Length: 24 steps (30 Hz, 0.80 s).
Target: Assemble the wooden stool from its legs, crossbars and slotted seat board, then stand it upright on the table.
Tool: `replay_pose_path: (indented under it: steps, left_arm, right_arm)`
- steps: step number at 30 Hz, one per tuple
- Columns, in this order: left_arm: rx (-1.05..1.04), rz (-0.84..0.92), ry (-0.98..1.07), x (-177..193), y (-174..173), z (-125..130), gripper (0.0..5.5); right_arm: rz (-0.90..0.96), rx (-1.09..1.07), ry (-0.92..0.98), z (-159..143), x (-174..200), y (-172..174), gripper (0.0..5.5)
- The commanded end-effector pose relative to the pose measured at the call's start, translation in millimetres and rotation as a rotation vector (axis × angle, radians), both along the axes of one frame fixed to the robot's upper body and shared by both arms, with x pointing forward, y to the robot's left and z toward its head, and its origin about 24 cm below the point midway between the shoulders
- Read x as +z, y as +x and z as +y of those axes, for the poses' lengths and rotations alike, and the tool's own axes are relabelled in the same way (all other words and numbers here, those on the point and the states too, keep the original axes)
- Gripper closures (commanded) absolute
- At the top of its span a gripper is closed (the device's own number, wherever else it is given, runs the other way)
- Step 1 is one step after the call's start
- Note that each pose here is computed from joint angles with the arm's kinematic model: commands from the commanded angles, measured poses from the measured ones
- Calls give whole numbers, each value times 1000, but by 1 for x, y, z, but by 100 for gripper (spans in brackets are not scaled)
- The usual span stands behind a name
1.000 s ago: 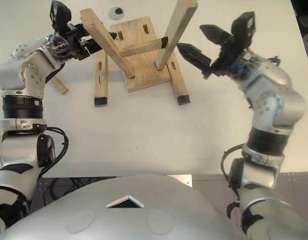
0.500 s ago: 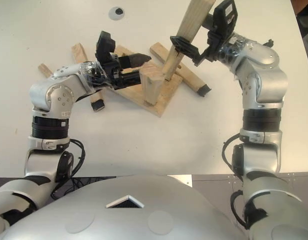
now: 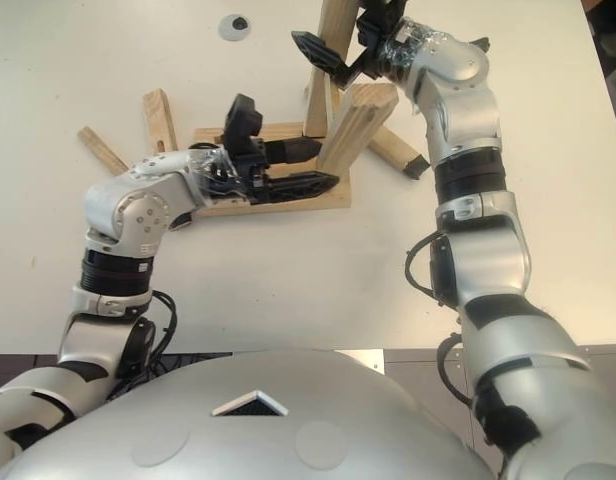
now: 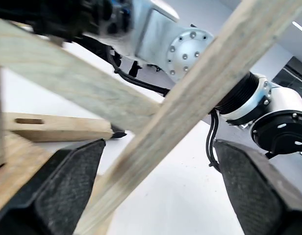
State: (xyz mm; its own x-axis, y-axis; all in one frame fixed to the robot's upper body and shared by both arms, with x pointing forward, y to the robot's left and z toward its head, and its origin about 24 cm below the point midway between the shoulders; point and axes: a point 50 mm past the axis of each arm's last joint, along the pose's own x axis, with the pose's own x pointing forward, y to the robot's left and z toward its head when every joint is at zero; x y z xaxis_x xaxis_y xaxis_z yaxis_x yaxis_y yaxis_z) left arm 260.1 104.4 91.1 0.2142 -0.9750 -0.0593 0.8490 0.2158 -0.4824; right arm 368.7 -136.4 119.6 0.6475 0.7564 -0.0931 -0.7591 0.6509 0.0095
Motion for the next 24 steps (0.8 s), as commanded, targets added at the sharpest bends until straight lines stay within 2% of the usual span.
replay_pose_path:
  steps: [1,4,10,14,17,21,24]
  left_arm:
    - [20,-67,91,10,17,40,146]
    - [47,-108,161,12,33,59,146]
    - [376,-197,322,4,92,75,146]
    - [463,-270,516,-17,104,81,146]
    - [468,-322,673,-35,102,87,146]
    - [434,-352,763,-48,97,91,146]
    - [402,-358,797,-52,94,94,146]
  right_arm:
    - [65,41,114,-22,8,-7,28]
    - [76,73,129,-28,13,-12,28]
    - [95,19,117,-68,12,-34,28]
    - [130,-14,72,-97,2,-64,28]
    - [239,74,1,-106,-16,-99,28]
    - [415,241,5,-92,-35,-144,28]
    - [530,340,5,-60,-58,-166,28]
